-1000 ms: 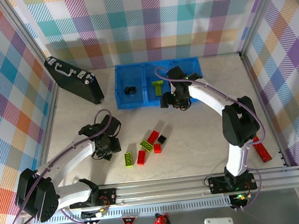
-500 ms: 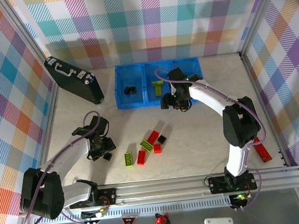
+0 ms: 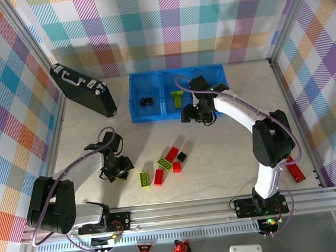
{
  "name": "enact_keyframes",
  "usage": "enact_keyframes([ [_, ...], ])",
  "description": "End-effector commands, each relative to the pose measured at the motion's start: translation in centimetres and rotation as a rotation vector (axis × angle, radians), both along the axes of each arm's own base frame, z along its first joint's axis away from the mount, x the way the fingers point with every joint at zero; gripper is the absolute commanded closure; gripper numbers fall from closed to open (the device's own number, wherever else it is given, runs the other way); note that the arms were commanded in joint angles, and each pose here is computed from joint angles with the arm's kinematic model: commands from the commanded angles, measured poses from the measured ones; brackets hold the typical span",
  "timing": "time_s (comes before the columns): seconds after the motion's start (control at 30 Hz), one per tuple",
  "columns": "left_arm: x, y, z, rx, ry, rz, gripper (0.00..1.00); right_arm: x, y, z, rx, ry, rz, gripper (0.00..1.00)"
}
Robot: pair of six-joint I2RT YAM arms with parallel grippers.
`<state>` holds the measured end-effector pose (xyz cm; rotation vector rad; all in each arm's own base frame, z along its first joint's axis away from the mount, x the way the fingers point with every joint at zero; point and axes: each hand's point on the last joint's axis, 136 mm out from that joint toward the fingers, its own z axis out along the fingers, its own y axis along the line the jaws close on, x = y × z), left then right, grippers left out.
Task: Sort the legos into containers by color
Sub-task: Pick up the lego from the bottom-left of the table.
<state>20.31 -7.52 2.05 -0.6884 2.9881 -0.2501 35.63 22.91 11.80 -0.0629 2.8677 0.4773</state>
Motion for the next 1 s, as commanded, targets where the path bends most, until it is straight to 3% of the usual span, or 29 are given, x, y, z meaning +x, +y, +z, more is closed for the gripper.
enact_keyframes([
  [0.0, -0.8, -0.5, 0.2, -0.029, 0.013, -0.008, 0.39, -0.8, 0.1, 0.7, 0.007, -0.005, 0.015, 0.30],
  [0.6, -2.1, -0.3, -0.2, 0.082, 0.053, -0.052, 0.41, -1.0, 0.1, 0.6, 0.010, -0.001, 0.018, 0.31],
  [0.97, -1.8, -0.6, -0.1, 0.086, 0.051, -0.069, 0.52, -1.1, 0.0, 0.6, 0.009, -0.002, 0.016, 0.31],
])
